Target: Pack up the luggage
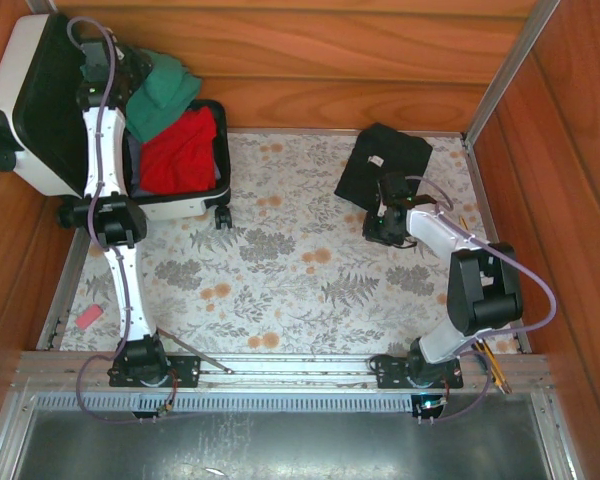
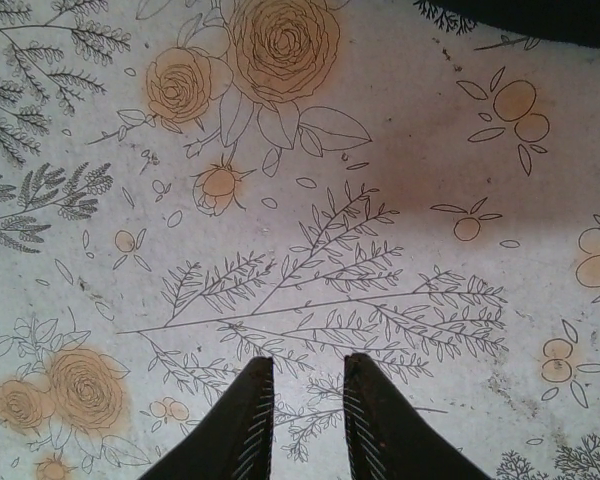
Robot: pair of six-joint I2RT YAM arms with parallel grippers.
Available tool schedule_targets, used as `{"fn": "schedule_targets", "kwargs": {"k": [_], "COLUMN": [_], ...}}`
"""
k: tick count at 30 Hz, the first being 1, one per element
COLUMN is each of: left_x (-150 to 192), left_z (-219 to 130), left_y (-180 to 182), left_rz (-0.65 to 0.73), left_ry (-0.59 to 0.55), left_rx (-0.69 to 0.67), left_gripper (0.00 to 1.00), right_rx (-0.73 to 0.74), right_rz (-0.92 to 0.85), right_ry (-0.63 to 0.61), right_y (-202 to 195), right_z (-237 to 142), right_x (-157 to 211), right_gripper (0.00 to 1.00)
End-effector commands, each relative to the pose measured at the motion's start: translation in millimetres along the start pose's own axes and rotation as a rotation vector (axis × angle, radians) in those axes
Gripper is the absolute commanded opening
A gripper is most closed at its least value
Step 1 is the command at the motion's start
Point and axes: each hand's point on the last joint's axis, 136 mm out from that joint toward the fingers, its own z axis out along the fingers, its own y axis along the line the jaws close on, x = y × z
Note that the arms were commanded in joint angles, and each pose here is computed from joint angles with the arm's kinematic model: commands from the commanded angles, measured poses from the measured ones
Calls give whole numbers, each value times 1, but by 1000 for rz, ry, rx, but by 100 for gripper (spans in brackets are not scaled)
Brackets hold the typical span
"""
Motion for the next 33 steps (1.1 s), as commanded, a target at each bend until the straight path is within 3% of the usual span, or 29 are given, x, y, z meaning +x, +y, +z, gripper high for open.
{"fn": "schedule_targets", "kwargs": {"k": [1,6,19,27,33], "left_x": [-51,-40,31,69,113], "left_z": [-31,-23,-4,-31,-58], "left_y": [-66,-57,-19,34,32], "left_rz": [150,130,58,-249,-320], "left_ry": [-157,-115,78,70,78], "left_rx": [233,230,104,-169,-261], "left_gripper": [0,0,0,0,0], "right_rx": [15,15,14,-4,-25], "right_rz": [3,1,-3,-6,-13], "right_ry": [21,23,6,-15,-13], "right_y": [-1,-1,-9,-10,-10], "right_z": [2,0,-12,-18,-17], "right_x": [1,1,18,25,34], "right_gripper": [25,25,26,28,29]}}
